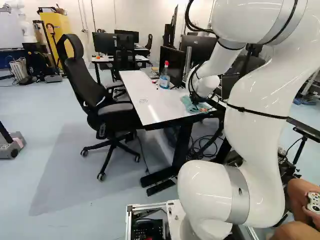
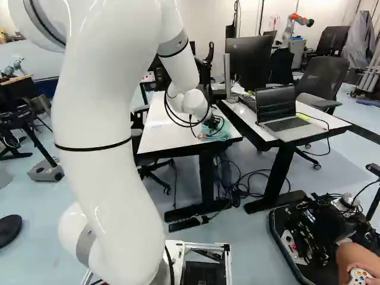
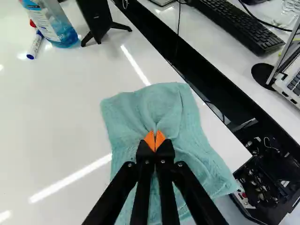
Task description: Clean the table with the green towel
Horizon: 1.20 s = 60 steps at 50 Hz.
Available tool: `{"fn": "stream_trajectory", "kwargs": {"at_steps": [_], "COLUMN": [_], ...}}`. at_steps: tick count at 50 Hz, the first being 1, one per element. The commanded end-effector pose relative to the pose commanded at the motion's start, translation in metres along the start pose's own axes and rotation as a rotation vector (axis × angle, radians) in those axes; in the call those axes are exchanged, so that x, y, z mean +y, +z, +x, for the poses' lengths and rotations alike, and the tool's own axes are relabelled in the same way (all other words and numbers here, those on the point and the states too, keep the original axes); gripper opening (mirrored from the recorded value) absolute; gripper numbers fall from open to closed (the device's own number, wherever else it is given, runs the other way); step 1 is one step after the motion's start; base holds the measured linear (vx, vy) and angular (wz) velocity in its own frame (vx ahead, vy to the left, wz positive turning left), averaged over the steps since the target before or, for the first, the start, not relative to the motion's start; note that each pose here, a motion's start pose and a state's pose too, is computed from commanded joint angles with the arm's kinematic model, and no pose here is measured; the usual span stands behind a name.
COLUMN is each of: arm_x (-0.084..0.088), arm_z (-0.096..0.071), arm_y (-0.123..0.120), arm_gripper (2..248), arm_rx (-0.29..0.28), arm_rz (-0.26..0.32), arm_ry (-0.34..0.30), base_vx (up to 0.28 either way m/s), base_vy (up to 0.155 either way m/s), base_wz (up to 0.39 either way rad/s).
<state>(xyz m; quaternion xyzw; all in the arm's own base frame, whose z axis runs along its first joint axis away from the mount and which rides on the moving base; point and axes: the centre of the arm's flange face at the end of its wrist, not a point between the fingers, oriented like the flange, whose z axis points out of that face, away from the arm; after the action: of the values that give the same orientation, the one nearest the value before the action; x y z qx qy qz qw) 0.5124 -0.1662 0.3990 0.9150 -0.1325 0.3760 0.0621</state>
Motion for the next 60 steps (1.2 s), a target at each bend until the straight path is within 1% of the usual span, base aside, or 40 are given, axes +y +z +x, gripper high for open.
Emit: {"fn": "stream_trajectory", "kwargs": {"at_steps": [33, 50, 60], "arm_x": [0.0, 0.0, 0.0], "arm_z": [0.019, 0.027, 0.027], "arm_y": [-0.033, -0.051, -0.051], "arm_gripper": [21, 21, 21], "arm_rx": [0.064, 0.075, 0.073], "arm_rz": [-0.002, -0.002, -0.002], "arm_ry": [0.0, -0.001, -0.001], "base_vx": [0.0, 0.0, 0.0], "base_vy": [0.0, 0.0, 0.0], "base_wz": [0.0, 0.0, 0.0]}}
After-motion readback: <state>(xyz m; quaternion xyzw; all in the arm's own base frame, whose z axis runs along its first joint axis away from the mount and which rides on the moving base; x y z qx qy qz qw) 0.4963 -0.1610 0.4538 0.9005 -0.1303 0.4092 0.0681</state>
